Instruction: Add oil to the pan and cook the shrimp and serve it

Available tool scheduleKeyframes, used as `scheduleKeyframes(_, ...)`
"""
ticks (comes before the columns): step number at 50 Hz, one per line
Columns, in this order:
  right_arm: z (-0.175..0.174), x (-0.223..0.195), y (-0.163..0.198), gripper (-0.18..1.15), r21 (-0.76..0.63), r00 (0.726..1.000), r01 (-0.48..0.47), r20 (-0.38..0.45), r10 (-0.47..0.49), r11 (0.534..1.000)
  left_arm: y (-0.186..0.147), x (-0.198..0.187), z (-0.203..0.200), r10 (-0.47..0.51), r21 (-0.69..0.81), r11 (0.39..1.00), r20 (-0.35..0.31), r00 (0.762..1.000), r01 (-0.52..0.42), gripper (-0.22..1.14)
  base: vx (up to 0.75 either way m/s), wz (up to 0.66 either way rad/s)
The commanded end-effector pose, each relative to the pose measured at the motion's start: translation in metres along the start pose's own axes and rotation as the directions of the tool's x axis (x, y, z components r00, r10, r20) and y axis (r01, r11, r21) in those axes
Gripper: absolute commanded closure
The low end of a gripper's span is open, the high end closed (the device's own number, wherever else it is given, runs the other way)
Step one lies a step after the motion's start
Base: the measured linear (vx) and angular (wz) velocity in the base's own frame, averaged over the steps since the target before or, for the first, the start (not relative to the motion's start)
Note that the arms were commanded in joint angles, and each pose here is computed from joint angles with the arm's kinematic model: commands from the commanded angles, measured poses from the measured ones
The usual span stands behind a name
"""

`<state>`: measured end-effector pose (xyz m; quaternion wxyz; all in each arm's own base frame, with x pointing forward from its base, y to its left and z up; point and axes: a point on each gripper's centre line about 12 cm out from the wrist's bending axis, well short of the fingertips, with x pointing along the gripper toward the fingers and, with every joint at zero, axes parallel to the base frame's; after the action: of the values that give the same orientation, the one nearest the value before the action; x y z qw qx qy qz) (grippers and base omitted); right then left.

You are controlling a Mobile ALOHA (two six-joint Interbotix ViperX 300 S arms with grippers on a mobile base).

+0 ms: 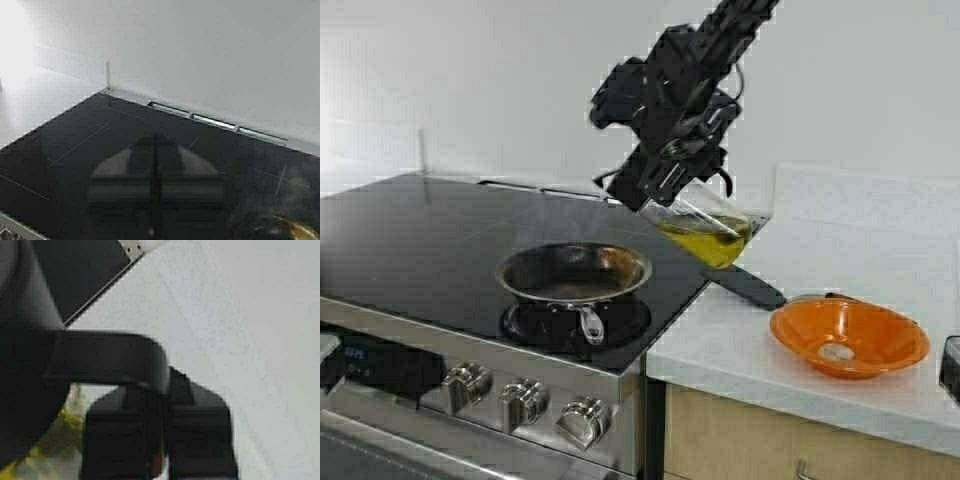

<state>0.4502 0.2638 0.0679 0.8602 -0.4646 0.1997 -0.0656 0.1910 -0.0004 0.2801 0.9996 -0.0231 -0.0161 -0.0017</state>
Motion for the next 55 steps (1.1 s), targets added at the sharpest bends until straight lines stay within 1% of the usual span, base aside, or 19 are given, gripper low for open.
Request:
scheduleKeyframes(1,0.026,0.003,-0.008,0.89,-0.036,0.998,0.05,0.031,-0.049,0.998,-0.001,0.001,0.003,-0.003,0.0,1.0,0.008,1.0,0.003,0.89,0.0,0.0)
scheduleKeyframes(7,0.031,0.007,0.001,0.89,-0.134,0.998,0.066,0.028,-0.063,0.989,-0.001,0.0,0.003,-0.002,-0.003,1.0,0.003,1.0,0.002,0.89,0.0,0.0)
scheduleKeyframes(15,0.037,0.01,0.01,0.89,-0.222,0.997,0.076,0.037,-0.07,0.972,0.0,0.0,0.003,-0.002,-0.005,1.0,0.0,1.0,0.002,0.89,0.0,0.0)
scheduleKeyframes(35,0.052,0.014,0.014,0.89,-0.332,0.994,0.105,0.058,-0.091,0.937,-0.001,-0.001,0.003,-0.002,-0.015,1.0,-0.002,1.0,0.002,0.89,0.0,0.0)
scheduleKeyframes(49,0.061,0.017,0.02,0.89,-0.447,0.99,0.14,0.091,-0.111,0.883,0.0,-0.001,0.003,-0.002,-0.015,1.0,-0.006,1.0,0.002,0.89,0.0,0.0)
scheduleKeyframes(55,0.063,0.016,0.021,0.89,-0.47,0.989,0.144,0.098,-0.111,0.871,0.0,-0.001,0.002,-0.002,-0.017,1.0,-0.009,1.0,0.002,0.89,0.0,0.0)
